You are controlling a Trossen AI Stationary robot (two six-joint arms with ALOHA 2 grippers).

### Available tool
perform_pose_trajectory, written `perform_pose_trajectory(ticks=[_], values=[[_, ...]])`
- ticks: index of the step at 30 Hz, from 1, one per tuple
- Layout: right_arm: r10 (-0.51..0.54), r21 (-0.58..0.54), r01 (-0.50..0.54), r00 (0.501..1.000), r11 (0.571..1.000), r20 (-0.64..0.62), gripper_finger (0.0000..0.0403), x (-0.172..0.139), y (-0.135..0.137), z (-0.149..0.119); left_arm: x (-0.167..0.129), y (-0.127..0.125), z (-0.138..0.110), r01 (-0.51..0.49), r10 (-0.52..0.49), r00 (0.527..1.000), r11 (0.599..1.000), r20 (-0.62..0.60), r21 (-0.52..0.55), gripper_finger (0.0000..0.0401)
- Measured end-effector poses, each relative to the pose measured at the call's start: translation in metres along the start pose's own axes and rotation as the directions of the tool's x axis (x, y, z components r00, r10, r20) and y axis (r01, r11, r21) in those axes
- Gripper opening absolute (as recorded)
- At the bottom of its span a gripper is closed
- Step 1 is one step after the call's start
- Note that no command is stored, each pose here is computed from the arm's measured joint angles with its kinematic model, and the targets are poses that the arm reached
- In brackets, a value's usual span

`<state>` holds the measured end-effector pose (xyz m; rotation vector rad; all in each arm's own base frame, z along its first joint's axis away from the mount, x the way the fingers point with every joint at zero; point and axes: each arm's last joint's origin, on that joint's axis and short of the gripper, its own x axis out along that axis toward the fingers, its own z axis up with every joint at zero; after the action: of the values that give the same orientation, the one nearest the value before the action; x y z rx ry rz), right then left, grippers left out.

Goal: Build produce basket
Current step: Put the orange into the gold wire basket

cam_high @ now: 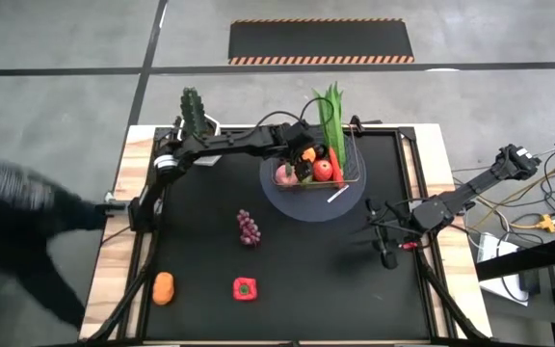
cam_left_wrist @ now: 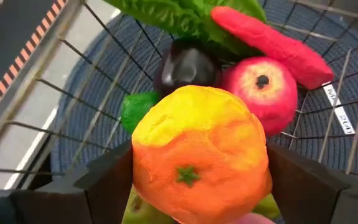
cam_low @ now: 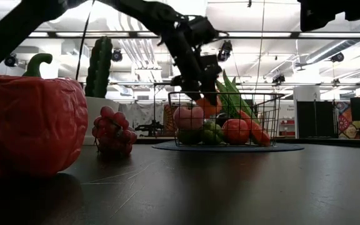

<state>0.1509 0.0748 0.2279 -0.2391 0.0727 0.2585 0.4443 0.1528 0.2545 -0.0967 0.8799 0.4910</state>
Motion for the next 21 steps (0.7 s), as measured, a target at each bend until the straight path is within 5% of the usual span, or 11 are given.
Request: perform_pose_trajectory(ticks=[21], values=[[-0.005, 0.033, 0.005, 1.0, 0.999, -0.003, 0.0095, 0.0, 0.0, 0.0, 0.014, -0.003, -0.002, 0.001, -0.001, 0.999, 1.0, 0.034, -0.007, 0.0344]])
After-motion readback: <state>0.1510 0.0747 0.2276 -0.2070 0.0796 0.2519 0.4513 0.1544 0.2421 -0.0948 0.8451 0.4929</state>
